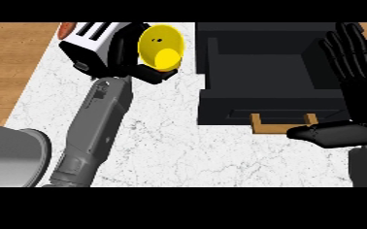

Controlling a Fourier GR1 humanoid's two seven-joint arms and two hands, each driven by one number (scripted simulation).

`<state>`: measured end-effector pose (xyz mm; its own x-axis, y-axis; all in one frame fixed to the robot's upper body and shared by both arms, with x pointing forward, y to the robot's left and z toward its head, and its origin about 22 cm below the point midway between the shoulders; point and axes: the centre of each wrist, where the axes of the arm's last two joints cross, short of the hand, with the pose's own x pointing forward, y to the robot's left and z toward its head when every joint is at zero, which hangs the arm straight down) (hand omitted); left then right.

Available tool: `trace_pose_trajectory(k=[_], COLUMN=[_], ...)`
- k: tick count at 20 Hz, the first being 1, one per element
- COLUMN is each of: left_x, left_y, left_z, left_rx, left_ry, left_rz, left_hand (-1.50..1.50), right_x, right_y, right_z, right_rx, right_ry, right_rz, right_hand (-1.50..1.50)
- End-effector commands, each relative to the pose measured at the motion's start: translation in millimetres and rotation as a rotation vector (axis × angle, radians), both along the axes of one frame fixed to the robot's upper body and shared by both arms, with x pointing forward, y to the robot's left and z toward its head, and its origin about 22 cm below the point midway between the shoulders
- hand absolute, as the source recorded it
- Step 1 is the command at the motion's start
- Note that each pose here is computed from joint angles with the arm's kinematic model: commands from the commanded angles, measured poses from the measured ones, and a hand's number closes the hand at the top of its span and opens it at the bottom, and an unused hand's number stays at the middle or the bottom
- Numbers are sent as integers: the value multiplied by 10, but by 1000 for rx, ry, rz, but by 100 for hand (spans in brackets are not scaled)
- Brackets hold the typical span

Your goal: Pick up the cup, place it into the drawer and close the drawer

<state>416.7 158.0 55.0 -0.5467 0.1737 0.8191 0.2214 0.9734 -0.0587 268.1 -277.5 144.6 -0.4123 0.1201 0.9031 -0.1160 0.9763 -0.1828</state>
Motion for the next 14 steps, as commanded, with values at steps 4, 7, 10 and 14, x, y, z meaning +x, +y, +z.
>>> trace_pose_trajectory(k=[4, 7, 10, 14], left_x=[124, 187, 174, 281], left_y=[-737, -931, -1091, -1180], left_z=[915, 1117, 1283, 1176], left_rx=[74, 102, 140, 216], left_ry=[-1, 15, 108, 189], left_rz=[-7, 13, 29, 76], left_hand=[150, 150, 150, 150], right_x=[61, 110, 53, 125], right_y=[-42, 33, -79, 80], right_z=[78, -45, 50, 84], right_rx=[-1, 4, -17, 23], right_ry=[-13, -21, -7, -31], right_rz=[11, 17, 16, 7], right_hand=[-150, -150, -150, -150])
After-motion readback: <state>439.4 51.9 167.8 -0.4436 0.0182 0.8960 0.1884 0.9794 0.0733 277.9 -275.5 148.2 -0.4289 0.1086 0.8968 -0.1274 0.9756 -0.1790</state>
